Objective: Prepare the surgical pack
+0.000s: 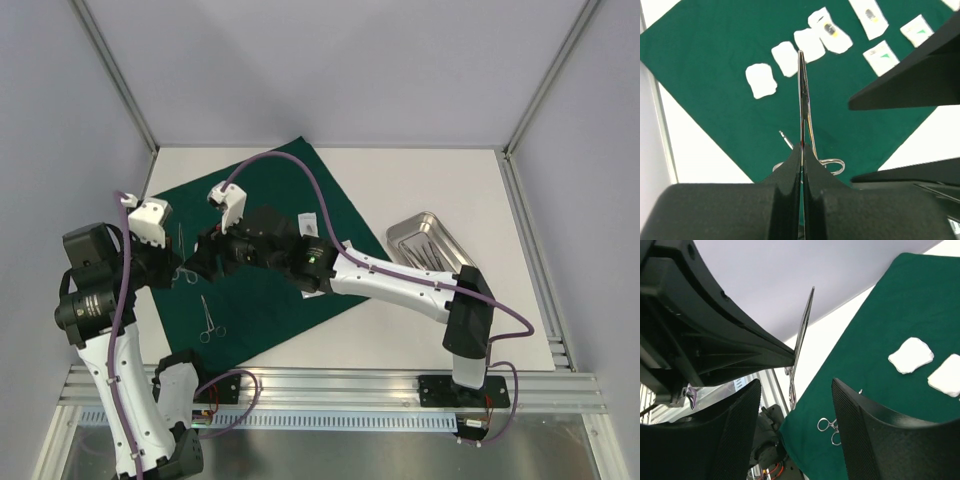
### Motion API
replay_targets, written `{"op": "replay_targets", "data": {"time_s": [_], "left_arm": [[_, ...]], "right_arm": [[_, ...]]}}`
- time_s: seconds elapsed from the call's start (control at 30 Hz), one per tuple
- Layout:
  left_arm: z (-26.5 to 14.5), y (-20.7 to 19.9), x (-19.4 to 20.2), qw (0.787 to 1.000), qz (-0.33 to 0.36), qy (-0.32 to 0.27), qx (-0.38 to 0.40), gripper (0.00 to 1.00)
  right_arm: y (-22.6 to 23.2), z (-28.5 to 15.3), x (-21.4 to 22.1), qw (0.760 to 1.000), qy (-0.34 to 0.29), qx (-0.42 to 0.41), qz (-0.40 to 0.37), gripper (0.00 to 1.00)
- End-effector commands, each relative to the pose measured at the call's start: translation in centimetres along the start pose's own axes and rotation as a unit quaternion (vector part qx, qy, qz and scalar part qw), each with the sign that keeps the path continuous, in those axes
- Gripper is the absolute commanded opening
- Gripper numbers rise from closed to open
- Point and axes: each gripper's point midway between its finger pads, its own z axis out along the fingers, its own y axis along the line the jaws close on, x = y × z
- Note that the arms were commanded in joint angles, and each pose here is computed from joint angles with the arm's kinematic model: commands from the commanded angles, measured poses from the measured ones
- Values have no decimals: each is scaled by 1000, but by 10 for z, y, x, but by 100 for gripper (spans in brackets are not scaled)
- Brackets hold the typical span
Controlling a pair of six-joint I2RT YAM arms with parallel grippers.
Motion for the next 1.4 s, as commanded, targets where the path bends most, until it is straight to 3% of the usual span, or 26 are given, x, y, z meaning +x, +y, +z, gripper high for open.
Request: {"op": "replay_targets", "data": {"time_s": [0.0,0.23,0.37,0.7,0.9,0.93,1.03,1.07,1.1,1.2,1.3,1.37], "left_arm": [[-13,-16,-19,999,-15,-35,23,0],[-17,-19,-16,999,-15,-37,19,0],[-18,-22,-15,999,-15,-43,21,0],[-14,-24,-7,999,-15,-46,24,0],[-11,-27,3,999,-17,-33,33,0],[-10,-27,5,999,-16,-30,32,0],[-10,-28,11,999,-14,-19,34,0],[-10,-28,12,999,-7,-17,35,3],[-12,-29,14,999,-8,-10,36,30],[-20,-31,13,999,2,-7,33,65],[-29,-22,10,1000,7,4,0,81],[-28,-15,7,1000,8,13,-9,90]], "right_arm": [[22,-7,-29,998,-52,-39,3,61],[23,3,-12,998,-27,-52,27,52],[29,8,-2,997,-11,-67,39,41],[24,25,22,996,25,-61,55,34],[20,27,23,997,22,-54,51,10],[19,26,22,997,21,-51,50,0],[12,22,24,998,27,-42,43,0],[10,18,25,998,32,-41,40,0],[2,14,29,998,45,-32,36,0],[-26,-4,36,997,71,-10,13,0],[-70,-44,62,988,151,27,-29,0],[-103,-76,54,981,174,42,-70,0]]}}
